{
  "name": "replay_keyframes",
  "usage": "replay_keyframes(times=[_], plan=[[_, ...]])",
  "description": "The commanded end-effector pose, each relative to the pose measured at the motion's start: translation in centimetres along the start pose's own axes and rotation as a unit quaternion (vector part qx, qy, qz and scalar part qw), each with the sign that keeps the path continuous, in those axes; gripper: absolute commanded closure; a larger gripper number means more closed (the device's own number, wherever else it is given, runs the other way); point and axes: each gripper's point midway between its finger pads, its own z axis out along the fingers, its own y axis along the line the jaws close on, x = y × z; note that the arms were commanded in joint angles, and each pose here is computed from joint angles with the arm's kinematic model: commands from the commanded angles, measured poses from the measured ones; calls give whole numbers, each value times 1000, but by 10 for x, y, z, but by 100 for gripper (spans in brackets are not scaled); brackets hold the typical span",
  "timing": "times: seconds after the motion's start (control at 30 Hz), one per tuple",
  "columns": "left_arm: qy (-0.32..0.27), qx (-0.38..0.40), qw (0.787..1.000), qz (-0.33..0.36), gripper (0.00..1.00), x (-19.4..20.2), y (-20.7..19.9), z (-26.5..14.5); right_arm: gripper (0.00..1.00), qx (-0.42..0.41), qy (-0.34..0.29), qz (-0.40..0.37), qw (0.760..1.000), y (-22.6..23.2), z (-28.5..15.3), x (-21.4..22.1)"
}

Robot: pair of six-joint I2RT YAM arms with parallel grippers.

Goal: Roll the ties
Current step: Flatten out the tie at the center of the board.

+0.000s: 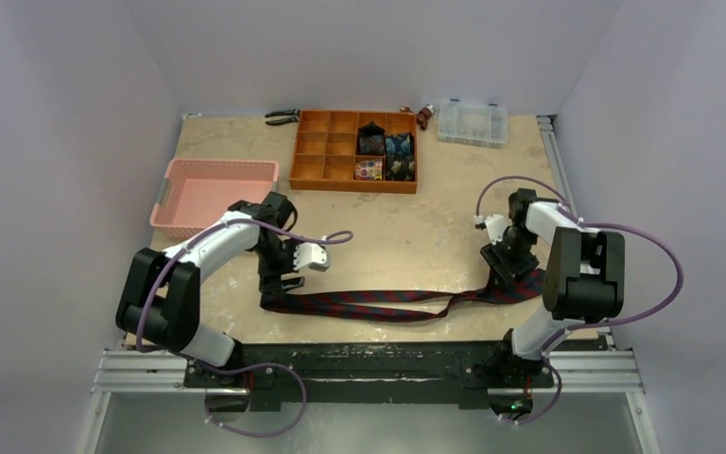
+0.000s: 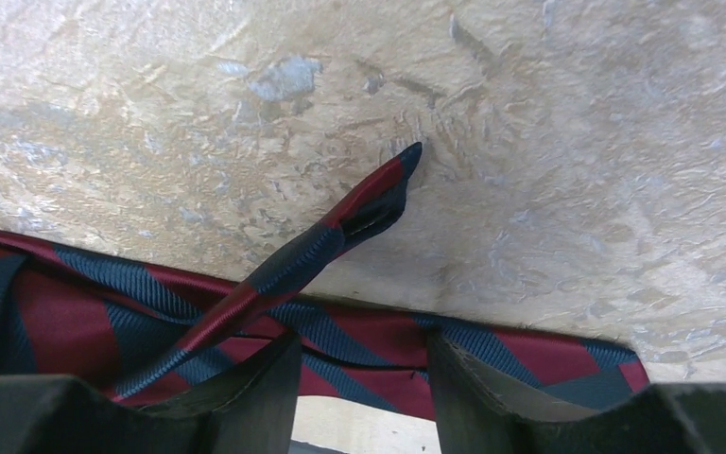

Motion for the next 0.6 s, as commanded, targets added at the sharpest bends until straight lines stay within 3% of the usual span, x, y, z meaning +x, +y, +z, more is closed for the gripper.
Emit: replay_keyframes(times=[0.0, 0.17, 0.3, 0.4, 0.57], plan=[[0, 43, 999, 21, 26, 6, -30, 4, 52, -10, 3, -11, 1000, 5, 18, 7], [25, 60, 997, 27, 24, 19, -43, 15, 61, -7, 3, -17, 1000, 6, 24, 10], [42, 45, 998, 32, 31, 20, -37, 18, 77, -8, -1, -18, 1000, 7, 25, 10], [53, 51, 996, 41, 53, 19, -40, 17, 98, -8, -4, -16, 1000, 7, 26, 9], [46, 38, 998, 34, 96, 11, -33, 17, 100, 13, -37, 11, 999, 0, 21, -6]])
